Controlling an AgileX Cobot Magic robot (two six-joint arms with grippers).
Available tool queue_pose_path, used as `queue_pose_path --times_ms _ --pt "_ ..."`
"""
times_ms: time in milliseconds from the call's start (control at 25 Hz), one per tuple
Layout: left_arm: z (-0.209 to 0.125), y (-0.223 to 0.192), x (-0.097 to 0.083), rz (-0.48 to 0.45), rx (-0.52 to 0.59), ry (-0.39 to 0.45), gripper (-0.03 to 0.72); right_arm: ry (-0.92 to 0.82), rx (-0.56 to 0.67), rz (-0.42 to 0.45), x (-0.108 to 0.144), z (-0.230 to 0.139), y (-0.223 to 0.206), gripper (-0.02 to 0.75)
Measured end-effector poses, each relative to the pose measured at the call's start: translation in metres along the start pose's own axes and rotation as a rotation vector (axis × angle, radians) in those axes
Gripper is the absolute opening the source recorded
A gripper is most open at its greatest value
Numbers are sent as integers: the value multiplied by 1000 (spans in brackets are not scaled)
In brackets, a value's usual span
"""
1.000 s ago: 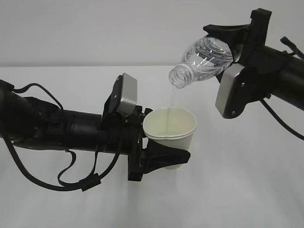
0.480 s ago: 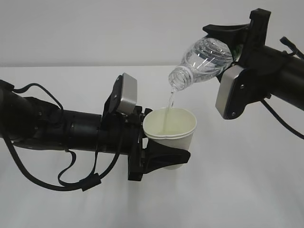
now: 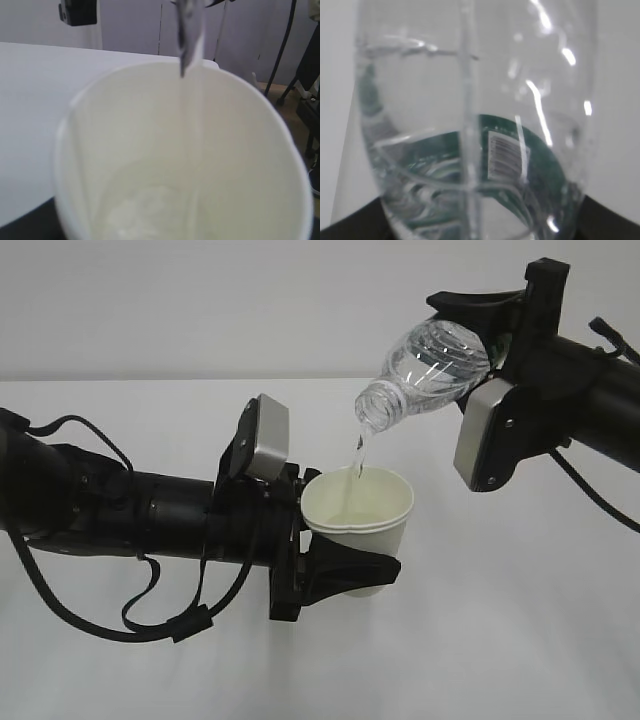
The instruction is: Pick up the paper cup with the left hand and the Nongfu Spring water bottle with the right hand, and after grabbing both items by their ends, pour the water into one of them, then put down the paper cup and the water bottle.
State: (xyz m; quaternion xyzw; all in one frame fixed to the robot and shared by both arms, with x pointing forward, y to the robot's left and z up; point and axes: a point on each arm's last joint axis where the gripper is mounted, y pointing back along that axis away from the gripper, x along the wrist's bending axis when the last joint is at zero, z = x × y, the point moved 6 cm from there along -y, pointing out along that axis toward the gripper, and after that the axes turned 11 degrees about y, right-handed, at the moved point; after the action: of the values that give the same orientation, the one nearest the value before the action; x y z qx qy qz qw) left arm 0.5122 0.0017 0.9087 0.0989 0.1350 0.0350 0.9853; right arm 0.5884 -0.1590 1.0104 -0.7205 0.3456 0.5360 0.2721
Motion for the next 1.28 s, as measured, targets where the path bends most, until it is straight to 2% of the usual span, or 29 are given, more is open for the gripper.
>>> queue_pose_path --times_ms 1280 --pt "-4 0 -3 -20 24 -16 475 2 0 0 0 0 0 400"
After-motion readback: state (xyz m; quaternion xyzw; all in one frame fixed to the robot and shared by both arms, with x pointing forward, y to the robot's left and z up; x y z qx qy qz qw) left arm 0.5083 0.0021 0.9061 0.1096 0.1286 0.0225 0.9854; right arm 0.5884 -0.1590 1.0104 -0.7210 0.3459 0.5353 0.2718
